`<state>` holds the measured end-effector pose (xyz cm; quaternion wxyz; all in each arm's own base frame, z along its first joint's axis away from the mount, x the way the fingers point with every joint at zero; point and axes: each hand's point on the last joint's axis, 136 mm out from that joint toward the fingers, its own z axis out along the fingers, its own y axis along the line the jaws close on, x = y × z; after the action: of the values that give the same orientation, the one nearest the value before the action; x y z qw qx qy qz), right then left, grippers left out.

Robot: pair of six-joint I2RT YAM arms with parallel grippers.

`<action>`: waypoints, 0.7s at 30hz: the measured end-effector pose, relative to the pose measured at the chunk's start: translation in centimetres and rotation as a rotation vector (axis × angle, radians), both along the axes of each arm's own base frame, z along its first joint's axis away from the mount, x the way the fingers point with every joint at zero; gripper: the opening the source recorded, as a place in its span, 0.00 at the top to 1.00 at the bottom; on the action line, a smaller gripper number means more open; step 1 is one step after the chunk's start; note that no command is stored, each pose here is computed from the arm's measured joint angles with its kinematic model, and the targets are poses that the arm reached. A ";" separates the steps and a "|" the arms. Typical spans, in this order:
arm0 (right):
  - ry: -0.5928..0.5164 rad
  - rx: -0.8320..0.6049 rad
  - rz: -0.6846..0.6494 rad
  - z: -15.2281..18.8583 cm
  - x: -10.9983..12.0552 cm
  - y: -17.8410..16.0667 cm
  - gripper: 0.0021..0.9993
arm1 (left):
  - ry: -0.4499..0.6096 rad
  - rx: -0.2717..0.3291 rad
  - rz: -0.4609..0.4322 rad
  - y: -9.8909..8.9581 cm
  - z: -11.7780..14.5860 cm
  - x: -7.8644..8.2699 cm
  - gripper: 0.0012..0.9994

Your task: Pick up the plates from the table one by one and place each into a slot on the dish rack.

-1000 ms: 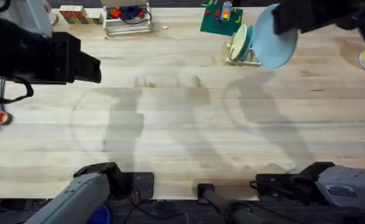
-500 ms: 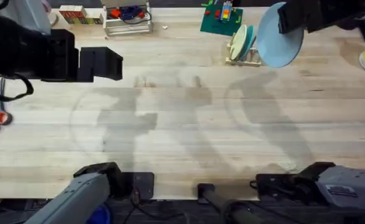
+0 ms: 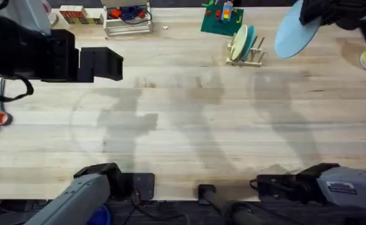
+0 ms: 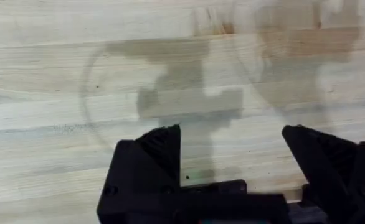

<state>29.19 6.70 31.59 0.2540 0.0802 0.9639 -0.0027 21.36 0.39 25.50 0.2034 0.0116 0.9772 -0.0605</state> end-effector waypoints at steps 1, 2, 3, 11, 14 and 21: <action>0.006 0.002 -0.018 -0.2 0.2 -0.2 0.97 | 0.000 0.000 0.000 0.0 0.0 0.0 0.01; 0.014 0.005 -0.038 -0.5 0.6 -0.5 0.97 | 0.000 0.000 0.000 0.0 0.0 0.0 0.00; 0.019 0.008 -0.058 -0.8 0.9 -0.6 0.97 | 0.000 0.000 0.000 0.0 0.0 0.0 0.00; 0.003 0.031 -0.146 -2.5 5.2 -1.2 0.97 | 0.000 0.000 0.000 0.0 0.0 0.0 0.00; -0.006 0.032 -0.154 -3.1 6.7 -1.3 0.97 | 0.000 0.000 0.000 0.0 0.0 0.0 0.00; 0.047 -0.001 -0.169 -5.5 8.6 -2.7 0.97 | 0.000 0.000 0.000 0.0 0.0 0.0 0.00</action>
<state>37.80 4.04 26.05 0.2304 0.1612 0.9593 -0.0264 21.36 0.39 25.50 0.2034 0.0116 0.9772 -0.0605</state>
